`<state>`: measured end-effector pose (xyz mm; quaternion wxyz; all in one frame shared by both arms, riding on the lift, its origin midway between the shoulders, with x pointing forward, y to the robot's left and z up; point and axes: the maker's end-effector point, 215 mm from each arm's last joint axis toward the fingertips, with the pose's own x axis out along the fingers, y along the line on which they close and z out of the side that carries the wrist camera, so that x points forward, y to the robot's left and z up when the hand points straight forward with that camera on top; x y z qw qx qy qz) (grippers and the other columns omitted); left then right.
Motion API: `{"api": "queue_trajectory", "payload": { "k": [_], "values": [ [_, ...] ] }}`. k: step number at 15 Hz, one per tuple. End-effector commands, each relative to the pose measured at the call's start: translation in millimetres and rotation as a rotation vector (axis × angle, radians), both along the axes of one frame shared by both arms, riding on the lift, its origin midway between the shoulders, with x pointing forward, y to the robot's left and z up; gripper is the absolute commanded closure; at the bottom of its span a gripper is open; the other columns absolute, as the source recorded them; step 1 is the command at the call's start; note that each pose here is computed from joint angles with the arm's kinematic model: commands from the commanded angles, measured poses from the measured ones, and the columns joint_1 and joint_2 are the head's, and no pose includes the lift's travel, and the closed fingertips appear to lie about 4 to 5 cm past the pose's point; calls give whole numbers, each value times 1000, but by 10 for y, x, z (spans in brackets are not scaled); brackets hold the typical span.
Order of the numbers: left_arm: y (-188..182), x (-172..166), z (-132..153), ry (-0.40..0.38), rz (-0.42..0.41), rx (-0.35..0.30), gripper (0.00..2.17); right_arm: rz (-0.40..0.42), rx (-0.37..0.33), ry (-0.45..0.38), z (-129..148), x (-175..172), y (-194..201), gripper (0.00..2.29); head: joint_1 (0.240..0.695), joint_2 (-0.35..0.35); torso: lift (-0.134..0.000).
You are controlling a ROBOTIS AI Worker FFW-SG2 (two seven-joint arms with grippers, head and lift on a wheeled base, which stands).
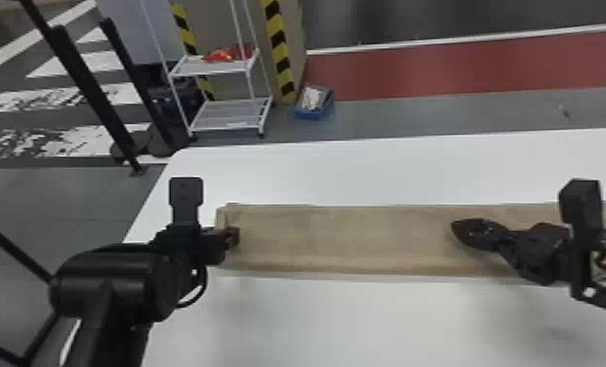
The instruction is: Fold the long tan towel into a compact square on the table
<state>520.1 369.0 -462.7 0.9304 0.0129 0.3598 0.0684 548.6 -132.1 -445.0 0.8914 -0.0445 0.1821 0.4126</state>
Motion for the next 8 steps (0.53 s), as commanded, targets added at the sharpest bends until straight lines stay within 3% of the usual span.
{"api": "queue_trajectory", "payload": {
  "k": [1,6,8],
  "values": [
    [-52,3,51,-11,-11,-6,1440,1,0,-2,5,6,6,2051,695,240,-125],
    [-264,165,596,-120,-54,-9,1440,-2,0,4,-23,-8,-10,2047,695,223,-125],
    [-378,99,700,-103,-75,-24,1440,-2,0,10,-53,-21,-15,2047,695,215,-125]
  ]
}}
